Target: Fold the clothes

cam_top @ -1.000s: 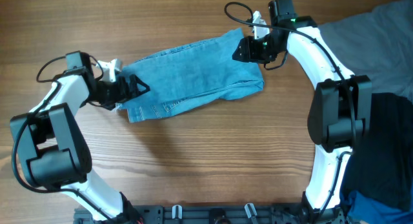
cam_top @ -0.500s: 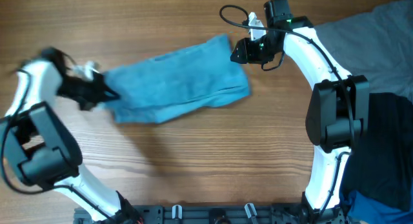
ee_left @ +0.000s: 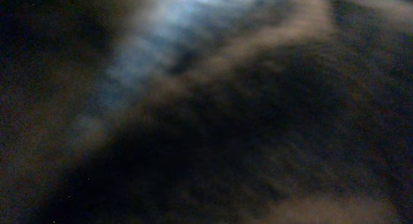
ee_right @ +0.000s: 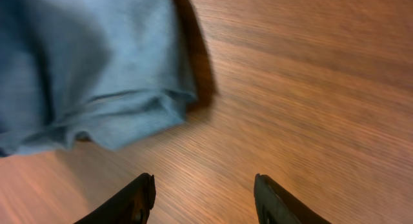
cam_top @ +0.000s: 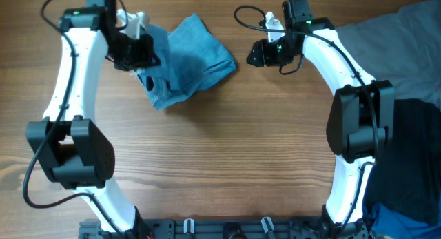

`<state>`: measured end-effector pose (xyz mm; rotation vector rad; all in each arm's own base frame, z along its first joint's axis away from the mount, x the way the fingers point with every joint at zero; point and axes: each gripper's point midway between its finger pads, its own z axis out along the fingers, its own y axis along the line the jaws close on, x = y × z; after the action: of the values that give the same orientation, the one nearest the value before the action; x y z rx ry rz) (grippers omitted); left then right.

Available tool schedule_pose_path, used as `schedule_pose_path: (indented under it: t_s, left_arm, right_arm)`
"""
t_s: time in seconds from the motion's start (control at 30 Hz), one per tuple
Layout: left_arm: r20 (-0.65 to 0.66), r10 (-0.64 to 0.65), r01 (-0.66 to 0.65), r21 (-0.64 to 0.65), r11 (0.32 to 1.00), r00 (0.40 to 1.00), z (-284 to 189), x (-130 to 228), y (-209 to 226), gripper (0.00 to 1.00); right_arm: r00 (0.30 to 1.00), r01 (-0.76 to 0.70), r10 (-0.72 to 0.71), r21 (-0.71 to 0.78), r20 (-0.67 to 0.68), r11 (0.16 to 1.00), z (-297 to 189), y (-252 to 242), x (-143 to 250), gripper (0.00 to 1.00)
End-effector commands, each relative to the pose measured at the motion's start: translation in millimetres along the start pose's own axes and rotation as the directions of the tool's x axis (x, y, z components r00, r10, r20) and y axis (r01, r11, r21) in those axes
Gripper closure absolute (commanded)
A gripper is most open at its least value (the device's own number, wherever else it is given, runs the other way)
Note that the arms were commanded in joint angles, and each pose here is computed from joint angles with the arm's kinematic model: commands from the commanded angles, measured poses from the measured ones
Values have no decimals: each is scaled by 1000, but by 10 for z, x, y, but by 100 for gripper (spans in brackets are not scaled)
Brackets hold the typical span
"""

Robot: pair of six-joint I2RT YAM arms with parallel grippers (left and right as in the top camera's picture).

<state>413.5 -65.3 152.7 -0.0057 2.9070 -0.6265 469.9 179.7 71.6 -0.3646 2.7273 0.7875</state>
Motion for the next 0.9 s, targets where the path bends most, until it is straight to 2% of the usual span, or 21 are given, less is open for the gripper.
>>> schedule_pose_path:
  t_s: [0.0, 0.07, 0.13, 0.17, 0.2, 0.27, 0.33, 0.37, 0.4, 0.43, 0.47, 0.53, 0.57, 0.73, 0.77, 0.8, 0.87]
  left_arm:
    - [-90, -117, 106, -127, 986, 989, -88, 273, 257, 96]
    - [-176, -201, 175, -154, 972, 964, -245, 564, 366, 96]
    - [-215, -260, 215, -214, 953, 941, -394, 749, 529, 96]
    - [-223, -277, 223, -242, 944, 934, -441, 801, 595, 96]
    - [-229, -301, 233, -283, 930, 926, -510, 866, 701, 96]
    - [-227, -349, 266, -330, 906, 909, -612, 944, 887, 96]
    - [-209, -383, 304, -331, 894, 900, -660, 952, 991, 95]
    - [-203, -398, 320, -331, 888, 895, -678, 958, 1027, 70]
    - [-201, -411, 333, -332, 883, 889, -700, 974, 1062, 29]
    - [-202, -424, 345, -333, 878, 883, -722, 998, 1093, 15]
    - [-205, -433, 353, -334, 874, 878, -738, 1018, 1111, 0]
    - [-200, -454, 376, -333, 865, 868, -786, 1052, 1190, 0]
    - [-192, -464, 388, -332, 860, 865, -811, 1060, 1221, 0]
    - [-163, -499, 438, -303, 846, 851, -889, 1074, 1310, 0]
    - [-158, -497, 445, -274, 852, 853, -869, 1036, 1272, 0]
    - [-150, -492, 455, -228, 861, 857, -842, 976, 1211, 0]
    - [-130, -481, 462, -156, 873, 867, -772, 865, 1144, 0]
  right_arm:
    - [994, 99, -87, -226, 64, 969, -37, 435, -129, 55]
    - [985, 164, -139, -291, 103, 943, 16, 730, -197, 68]
    - [974, 218, -197, -238, 109, 946, 201, 924, -198, 73]
    - [969, 239, -222, -180, 108, 954, 304, 925, -200, 73]
    - [961, 268, -259, -97, 101, 958, 478, 937, -189, 63]
    - [948, 312, -308, -40, 77, 949, 843, 996, -97, 62]
    - [960, 279, -279, -46, 15, 959, 1136, 969, 96, 62]
    - [980, 197, -197, -12, -25, 980, 1223, 848, 187, 66]
    - [995, 74, -68, 77, -78, 994, 1280, 629, 325, 72]
    - [990, -53, 75, 184, -115, 982, 1255, 396, 472, 76]
    - [981, -103, 140, 247, -136, 964, 1204, 267, 567, 77]
    - [920, -265, 374, 516, -118, 814, 882, -217, 870, 83]
    - [904, -279, 411, 570, -114, 773, 768, -347, 940, 84]
    - [842, -379, 532, 600, -94, 705, 409, -643, 1001, 84]
    - [857, -371, 506, 565, -97, 737, 363, -618, 914, 81]
    - [904, -306, 410, 484, -122, 820, 316, -504, 753, 77]
    - [986, -36, 66, 189, -154, 981, 195, 78, 411, 66]
